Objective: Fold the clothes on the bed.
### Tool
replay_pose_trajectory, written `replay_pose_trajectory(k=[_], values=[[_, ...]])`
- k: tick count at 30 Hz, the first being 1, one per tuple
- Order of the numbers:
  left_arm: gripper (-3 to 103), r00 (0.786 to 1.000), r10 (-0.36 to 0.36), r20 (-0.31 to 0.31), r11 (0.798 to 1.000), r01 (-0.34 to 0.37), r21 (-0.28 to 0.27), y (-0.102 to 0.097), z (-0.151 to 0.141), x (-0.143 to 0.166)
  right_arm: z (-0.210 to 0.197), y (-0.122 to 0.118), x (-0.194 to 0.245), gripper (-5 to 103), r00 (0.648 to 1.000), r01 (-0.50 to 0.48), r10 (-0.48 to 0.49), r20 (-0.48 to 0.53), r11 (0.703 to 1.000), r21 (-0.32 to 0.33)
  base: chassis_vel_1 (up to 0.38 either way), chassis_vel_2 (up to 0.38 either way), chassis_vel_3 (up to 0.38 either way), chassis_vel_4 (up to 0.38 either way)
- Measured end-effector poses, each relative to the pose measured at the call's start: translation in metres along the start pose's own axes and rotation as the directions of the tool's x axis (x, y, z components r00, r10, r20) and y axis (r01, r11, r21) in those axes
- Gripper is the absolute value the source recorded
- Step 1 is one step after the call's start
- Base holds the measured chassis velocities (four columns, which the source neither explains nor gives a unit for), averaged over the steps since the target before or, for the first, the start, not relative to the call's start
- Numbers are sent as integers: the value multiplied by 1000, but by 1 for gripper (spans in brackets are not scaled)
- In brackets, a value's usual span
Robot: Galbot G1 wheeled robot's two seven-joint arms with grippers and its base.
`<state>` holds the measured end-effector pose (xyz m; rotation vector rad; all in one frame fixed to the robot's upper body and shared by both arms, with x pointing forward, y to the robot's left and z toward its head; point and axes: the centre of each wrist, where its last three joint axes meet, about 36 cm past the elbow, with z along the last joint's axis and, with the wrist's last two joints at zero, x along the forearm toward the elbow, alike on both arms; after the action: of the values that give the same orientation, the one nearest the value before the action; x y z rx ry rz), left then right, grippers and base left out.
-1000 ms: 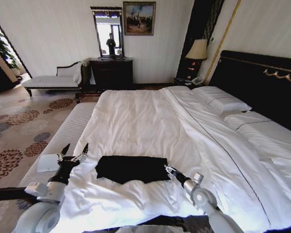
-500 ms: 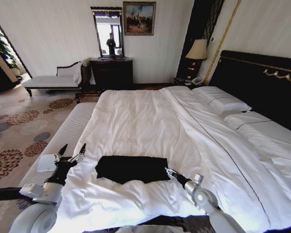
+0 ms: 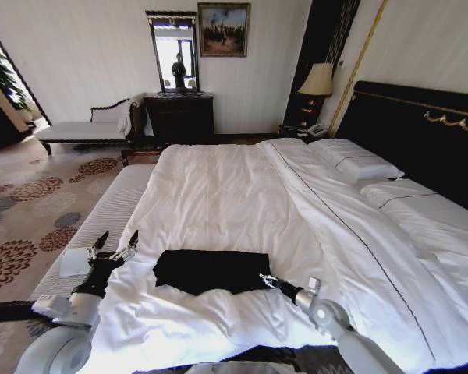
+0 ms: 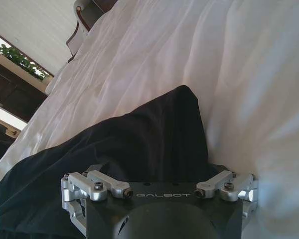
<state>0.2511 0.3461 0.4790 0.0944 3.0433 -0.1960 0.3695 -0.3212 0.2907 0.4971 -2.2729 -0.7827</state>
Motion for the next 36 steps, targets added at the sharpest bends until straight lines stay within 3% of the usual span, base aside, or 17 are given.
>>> replay_pose_trajectory(k=[5, 8, 9, 12, 14, 16, 17, 18, 20, 24, 27, 30, 36], values=[[100, 1000, 0, 0, 1000, 0, 0, 0, 0, 0, 0, -3, -6, 103, 1000, -1, 1, -1, 1000, -8, 0, 0, 0, 0], [100, 1000, 0, 0, 1000, 0, 0, 0, 0, 0, -1, -7, -9, 90, 1000, 3, -3, 3, 1000, -18, 0, 0, 0, 0], [100, 1000, 0, 0, 1000, 0, 0, 0, 0, 0, -1, -7, -9, 90, 1000, 3, -3, 3, 1000, -18, 0, 0, 0, 0], [100, 1000, 0, 0, 1000, 0, 0, 0, 0, 0, 3, -7, -13, 74, 1000, 10, -9, 3, 1000, -24, 0, 0, 0, 0], [100, 1000, 0, 0, 1000, 0, 0, 0, 0, 0, 4, -6, -14, 74, 1000, 13, -13, 2, 1000, -26, 0, 0, 0, 0], [100, 1000, 0, 0, 1000, 0, 0, 0, 0, 0, 7, -4, -16, 63, 1000, 18, -18, 2, 999, -30, 0, 0, 0, 0], [100, 1000, 0, 0, 1000, 0, 0, 0, 0, 0, 8, -3, -17, 63, 1000, 20, -20, 4, 999, -32, 0, 0, 0, 0], [100, 1000, 0, 0, 1000, 0, 0, 0, 0, 0, 10, -1, -20, 52, 1000, 26, -26, 7, 999, -39, 0, 0, 0, 0], [100, 1000, 0, -1, 1000, 0, 0, 0, 0, 0, 10, 0, -20, 52, 1000, 28, -28, 7, 999, -40, 0, 0, 0, 0], [100, 1000, 0, -1, 1000, 0, 0, 0, 0, 0, 14, 4, -19, 30, 999, 33, -33, 6, 999, -35, 0, 0, 0, 0], [100, 1000, 0, -1, 1000, 0, 0, 0, 0, 0, 14, 6, -18, 25, 999, 34, -33, 9, 999, -28, 0, 0, 0, 0], [100, 1000, 0, -1, 1000, 0, 0, 0, 0, 0, 12, 10, -17, 9, 999, 37, -36, 20, 999, -16, 0, 0, 0, 0], [100, 1000, 0, -1, 1000, 0, 0, 0, 0, 0, 10, 16, -16, 7, 999, 32, -32, 38, 999, 6, 0, 0, 0, 0]])
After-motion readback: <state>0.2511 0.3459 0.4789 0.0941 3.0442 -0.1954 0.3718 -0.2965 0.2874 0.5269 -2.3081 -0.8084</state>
